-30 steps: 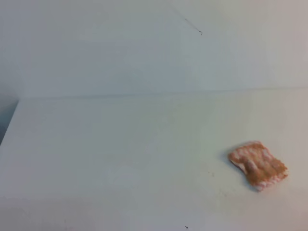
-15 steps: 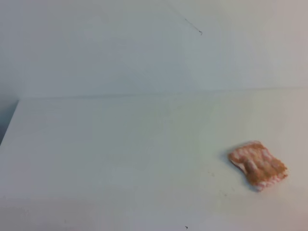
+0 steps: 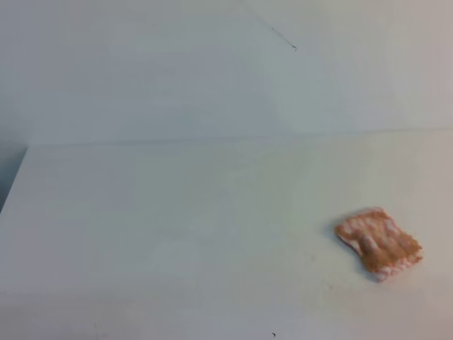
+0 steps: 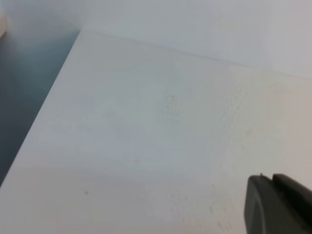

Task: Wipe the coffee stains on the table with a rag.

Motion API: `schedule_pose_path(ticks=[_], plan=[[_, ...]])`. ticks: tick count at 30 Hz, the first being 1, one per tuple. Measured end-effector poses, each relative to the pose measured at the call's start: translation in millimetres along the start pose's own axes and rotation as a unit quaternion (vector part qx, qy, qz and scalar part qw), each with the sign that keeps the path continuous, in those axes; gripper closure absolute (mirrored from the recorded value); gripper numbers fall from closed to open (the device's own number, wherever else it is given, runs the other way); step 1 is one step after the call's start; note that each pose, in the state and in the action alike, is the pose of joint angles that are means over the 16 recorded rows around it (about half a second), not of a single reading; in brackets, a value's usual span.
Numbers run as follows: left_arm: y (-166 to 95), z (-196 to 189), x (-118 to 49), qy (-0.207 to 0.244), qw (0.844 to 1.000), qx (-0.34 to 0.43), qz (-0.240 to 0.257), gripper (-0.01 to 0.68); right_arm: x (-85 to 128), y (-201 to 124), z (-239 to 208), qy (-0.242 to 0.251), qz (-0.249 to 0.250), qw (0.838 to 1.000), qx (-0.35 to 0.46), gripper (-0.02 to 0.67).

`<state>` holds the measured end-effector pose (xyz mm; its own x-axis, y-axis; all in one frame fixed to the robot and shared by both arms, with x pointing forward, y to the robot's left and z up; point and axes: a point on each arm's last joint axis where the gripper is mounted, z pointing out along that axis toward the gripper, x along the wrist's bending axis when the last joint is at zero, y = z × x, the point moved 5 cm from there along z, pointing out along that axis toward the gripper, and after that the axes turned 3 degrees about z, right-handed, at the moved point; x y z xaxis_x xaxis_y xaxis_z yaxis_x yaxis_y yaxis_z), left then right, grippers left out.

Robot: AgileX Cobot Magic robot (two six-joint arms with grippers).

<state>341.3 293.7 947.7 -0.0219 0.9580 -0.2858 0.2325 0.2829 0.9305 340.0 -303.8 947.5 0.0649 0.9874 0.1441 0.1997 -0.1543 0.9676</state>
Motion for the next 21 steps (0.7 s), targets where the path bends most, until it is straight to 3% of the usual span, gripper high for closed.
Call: schedule_pose_path(ticks=[21], plan=[[0.0, 0.0, 0.0, 0.0, 1.0, 0.0, 0.0, 0.674, 0.1, 0.4, -0.2, 0.0, 0.0, 1.0, -0.002, 0.651]])
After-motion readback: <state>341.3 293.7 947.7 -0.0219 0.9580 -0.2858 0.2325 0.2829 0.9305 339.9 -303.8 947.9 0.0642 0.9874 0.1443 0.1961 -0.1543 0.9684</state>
